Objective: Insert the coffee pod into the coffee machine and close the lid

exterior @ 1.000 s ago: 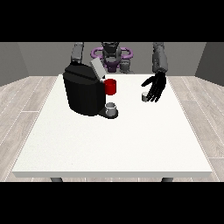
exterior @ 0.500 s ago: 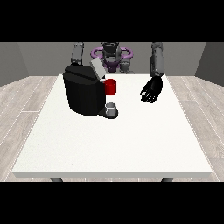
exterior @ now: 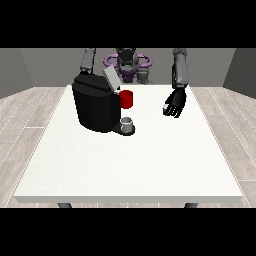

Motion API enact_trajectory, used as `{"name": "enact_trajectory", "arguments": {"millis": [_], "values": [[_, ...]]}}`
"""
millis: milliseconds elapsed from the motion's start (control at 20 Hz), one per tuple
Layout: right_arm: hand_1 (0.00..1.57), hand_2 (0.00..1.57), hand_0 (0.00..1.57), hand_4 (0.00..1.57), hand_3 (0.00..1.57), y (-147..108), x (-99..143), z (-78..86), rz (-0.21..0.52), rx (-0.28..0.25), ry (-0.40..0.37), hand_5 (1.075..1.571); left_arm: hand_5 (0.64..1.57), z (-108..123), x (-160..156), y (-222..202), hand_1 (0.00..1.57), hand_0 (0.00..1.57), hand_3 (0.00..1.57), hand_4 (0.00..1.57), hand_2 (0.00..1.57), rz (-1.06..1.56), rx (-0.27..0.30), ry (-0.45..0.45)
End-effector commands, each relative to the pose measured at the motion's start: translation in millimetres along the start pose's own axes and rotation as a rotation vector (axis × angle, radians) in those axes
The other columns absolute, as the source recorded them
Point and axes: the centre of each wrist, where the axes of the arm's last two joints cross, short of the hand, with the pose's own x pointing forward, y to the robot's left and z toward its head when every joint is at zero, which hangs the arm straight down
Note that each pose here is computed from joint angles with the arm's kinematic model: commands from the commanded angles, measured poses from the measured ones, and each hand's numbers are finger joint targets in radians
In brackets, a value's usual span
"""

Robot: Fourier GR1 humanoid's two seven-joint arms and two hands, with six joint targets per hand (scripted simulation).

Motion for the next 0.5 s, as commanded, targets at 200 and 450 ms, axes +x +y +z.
{"name": "enact_trajectory", "arguments": {"millis": [200,450], "values": [[0.0,0.0,0.0,0.0,0.0,-5,-14,0.3,0.057,-0.043,0.093,1.571,1.571,-15,19,-4,1.15,1.15,1.16,0.47,1.26,-0.013,-0.049,-0.056],[0.0,0.0,0.0,0.0,0.0,-9,-23,4.0,0.083,-0.079,0.103,1.571,1.571,-15,17,6,1.43,1.43,1.35,0.49,1.42,0.133,0.001,-0.178]]}}
